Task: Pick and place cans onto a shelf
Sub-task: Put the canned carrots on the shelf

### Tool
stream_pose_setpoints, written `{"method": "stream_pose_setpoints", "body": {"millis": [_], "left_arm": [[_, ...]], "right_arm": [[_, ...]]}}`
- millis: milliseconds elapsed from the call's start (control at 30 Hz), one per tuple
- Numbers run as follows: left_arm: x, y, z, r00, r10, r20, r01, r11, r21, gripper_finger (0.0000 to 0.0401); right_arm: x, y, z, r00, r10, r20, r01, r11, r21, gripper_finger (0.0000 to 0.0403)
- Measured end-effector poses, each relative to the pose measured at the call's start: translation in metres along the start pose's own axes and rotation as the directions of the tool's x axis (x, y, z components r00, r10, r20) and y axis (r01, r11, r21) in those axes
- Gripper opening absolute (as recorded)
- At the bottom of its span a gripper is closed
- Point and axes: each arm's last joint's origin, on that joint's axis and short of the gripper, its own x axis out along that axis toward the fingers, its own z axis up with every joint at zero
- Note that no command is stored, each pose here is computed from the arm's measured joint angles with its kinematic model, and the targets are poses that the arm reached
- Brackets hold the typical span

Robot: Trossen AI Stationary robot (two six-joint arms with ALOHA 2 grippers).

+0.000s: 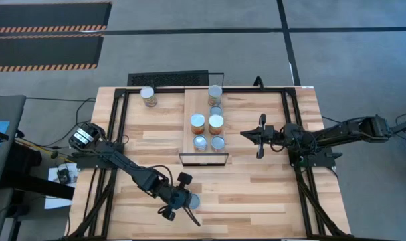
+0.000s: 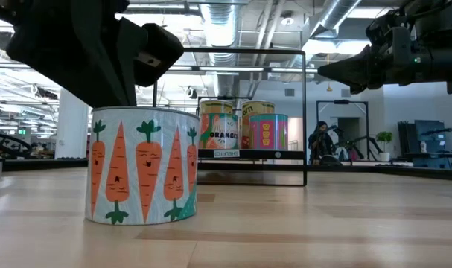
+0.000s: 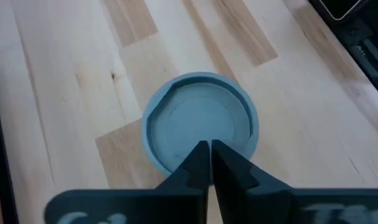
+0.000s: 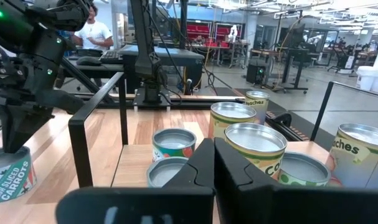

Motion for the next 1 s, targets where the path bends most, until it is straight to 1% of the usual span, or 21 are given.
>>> {"method": "stream_pose_setpoints", "body": {"millis": [100,200,367,467,567,633,733,800,1000], "left_arm": [[-0.001,0.000,0.000,1.000,0.014,-0.005,-0.014,1.000,0.002,0.0003],[-0.004,0.003,0.006,0.999,0.029,-0.016,-0.029,1.000,0.006,0.0004],[-0.008,0.010,0.013,0.998,0.043,-0.040,-0.043,0.999,0.002,0.0025],[-0.008,0.016,0.015,0.999,0.024,-0.032,-0.025,1.000,-0.006,0.0040],[-0.007,0.022,0.019,1.000,-0.020,0.003,0.020,0.999,-0.032,0.0044],[-0.007,0.023,0.021,0.999,-0.040,0.024,0.041,0.998,-0.040,0.0039],[-0.007,0.022,0.024,0.997,-0.043,0.057,0.044,0.999,-0.013,0.0019],[-0.007,0.021,0.024,0.997,-0.049,0.058,0.050,0.999,-0.007,0.0006],[-0.008,0.020,0.025,0.997,-0.043,0.071,0.044,0.999,-0.014,0.0001]], "right_arm": [[0.000,0.000,0.000,1.000,0.000,0.000,0.000,1.000,-0.001,0.0014],[0.000,0.000,0.000,1.000,0.000,0.000,0.000,1.000,-0.001,0.0015],[0.000,0.000,0.000,1.000,0.000,0.000,0.000,1.000,-0.001,0.0014],[0.000,0.000,0.000,1.000,0.000,0.000,0.000,1.000,-0.001,0.0013],[0.000,0.000,0.000,1.000,-0.001,0.000,0.001,1.000,-0.002,0.0014],[0.000,0.000,0.000,1.000,-0.002,0.000,0.002,1.000,-0.002,0.0015],[0.000,0.000,0.000,1.000,-0.002,0.000,0.002,1.000,-0.002,0.0015],[0.000,0.000,0.000,1.000,-0.001,0.000,0.001,1.000,-0.003,0.0013],[0.000,0.000,0.000,1.000,-0.001,0.000,0.001,1.000,-0.005,0.0012]]}}
